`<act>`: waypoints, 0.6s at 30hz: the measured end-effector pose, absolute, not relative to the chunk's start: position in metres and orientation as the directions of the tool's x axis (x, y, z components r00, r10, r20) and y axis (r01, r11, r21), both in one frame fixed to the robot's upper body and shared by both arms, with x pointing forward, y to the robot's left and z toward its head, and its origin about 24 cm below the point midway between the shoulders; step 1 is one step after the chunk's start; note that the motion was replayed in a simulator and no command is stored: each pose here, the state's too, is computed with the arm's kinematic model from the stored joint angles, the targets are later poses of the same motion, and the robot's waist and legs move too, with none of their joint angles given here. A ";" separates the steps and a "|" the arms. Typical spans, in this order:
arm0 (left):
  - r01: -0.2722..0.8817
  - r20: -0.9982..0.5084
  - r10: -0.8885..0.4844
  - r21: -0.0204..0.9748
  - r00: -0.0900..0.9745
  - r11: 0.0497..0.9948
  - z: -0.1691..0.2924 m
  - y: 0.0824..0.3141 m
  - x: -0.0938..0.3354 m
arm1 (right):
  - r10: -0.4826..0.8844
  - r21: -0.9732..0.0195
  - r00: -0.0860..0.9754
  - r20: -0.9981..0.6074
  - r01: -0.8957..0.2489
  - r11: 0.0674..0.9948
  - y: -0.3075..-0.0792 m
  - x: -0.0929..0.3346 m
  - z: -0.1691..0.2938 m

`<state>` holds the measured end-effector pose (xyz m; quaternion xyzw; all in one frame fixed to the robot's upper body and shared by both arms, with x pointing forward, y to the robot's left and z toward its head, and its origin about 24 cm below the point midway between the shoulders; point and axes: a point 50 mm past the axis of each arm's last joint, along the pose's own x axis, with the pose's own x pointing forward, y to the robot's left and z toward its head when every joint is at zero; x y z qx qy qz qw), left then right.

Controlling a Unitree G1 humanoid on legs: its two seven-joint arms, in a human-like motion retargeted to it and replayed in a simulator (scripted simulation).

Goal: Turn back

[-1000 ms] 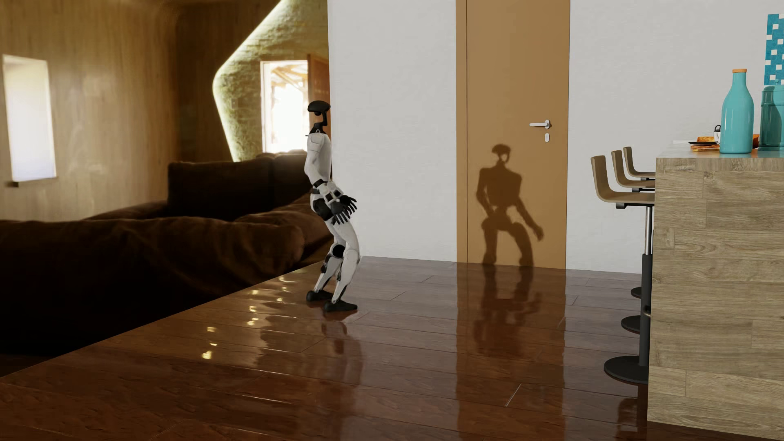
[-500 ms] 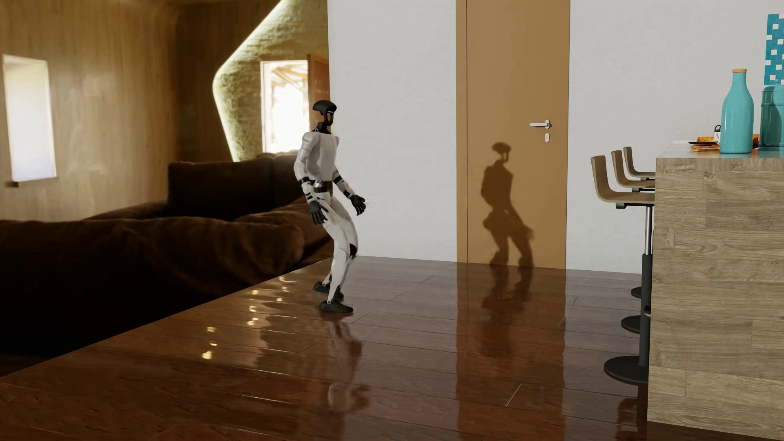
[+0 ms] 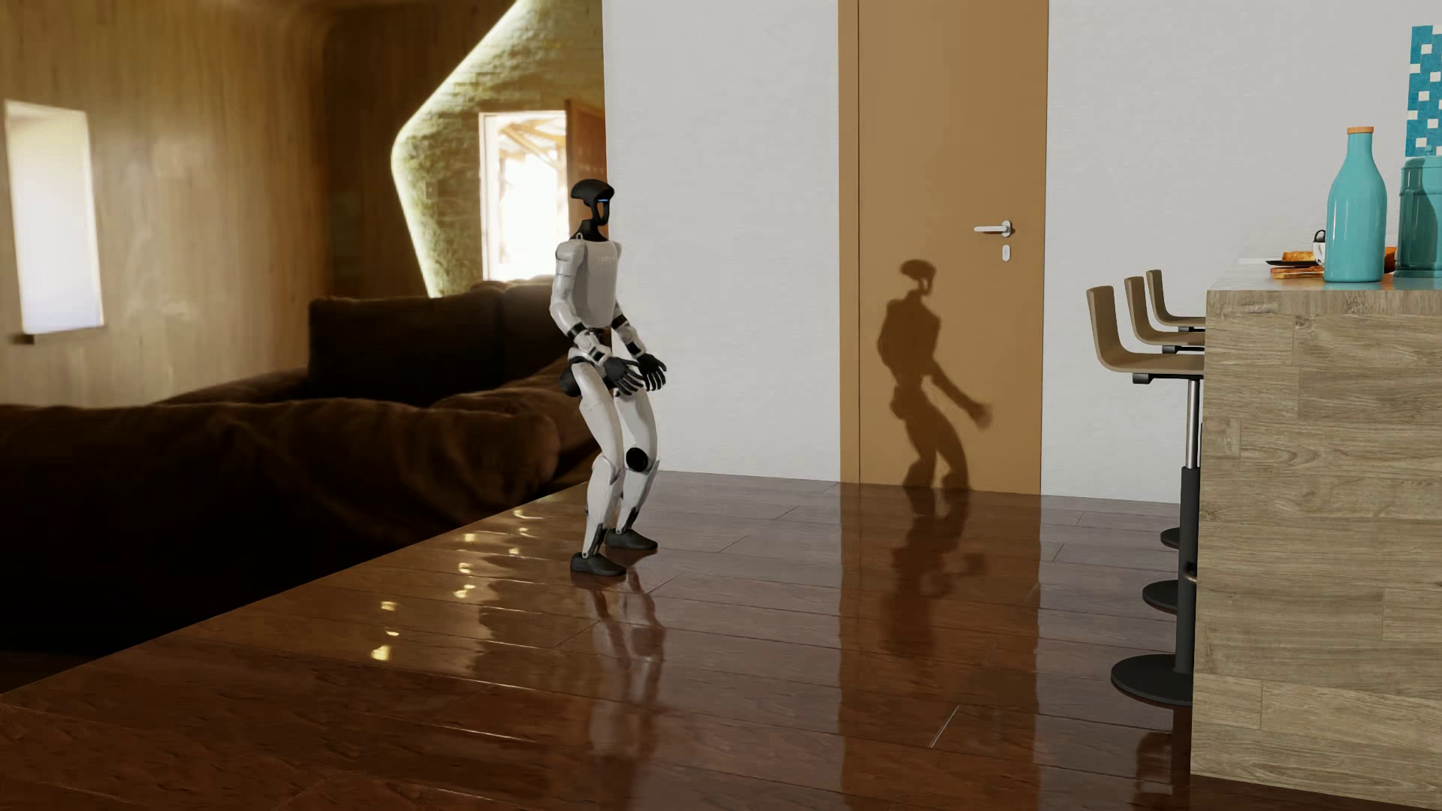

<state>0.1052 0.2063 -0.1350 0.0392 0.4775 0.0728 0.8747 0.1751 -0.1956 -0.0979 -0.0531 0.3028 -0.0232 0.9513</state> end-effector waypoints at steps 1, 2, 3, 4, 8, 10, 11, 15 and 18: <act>-0.051 -0.833 0.154 0.150 0.531 0.987 -0.134 0.206 0.108 | -0.081 -0.126 0.798 -0.598 0.006 0.992 -0.197 0.169 -0.102; -0.022 -0.828 0.154 0.168 0.539 0.985 -0.132 0.209 0.113 | -0.079 -0.134 0.775 -0.627 -0.007 0.991 -0.196 0.163 -0.106; 0.031 -0.816 0.135 0.184 0.563 0.982 -0.130 0.206 0.121 | -0.084 -0.156 0.740 -0.668 -0.029 0.987 -0.199 0.155 -0.110; 0.051 -0.792 0.117 0.184 0.599 0.982 -0.127 0.202 0.130 | -0.105 -0.188 0.708 -0.698 -0.039 0.981 -0.209 0.150 -0.112; 0.048 -0.771 0.077 0.138 0.632 0.989 -0.126 0.196 0.130 | -0.105 -0.185 0.712 -0.694 -0.036 0.982 -0.208 0.151 -0.111; 0.028 -0.786 0.088 0.132 0.612 0.991 -0.128 0.200 0.124 | -0.096 -0.177 0.726 -0.681 -0.035 0.984 -0.210 0.150 -0.110; 0.034 -0.801 0.098 0.145 0.591 0.989 -0.131 0.203 0.116 | -0.095 -0.164 0.734 -0.672 -0.022 0.986 -0.208 0.153 -0.108; 0.018 -0.791 0.121 0.165 0.600 0.986 -0.129 0.202 0.124 | -0.103 -0.172 0.732 -0.674 -0.020 0.985 -0.212 0.155 -0.107; 0.019 -0.763 0.096 0.140 0.640 0.990 -0.125 0.198 0.134 | -0.093 -0.155 0.696 -0.712 -0.027 0.988 -0.204 0.147 -0.114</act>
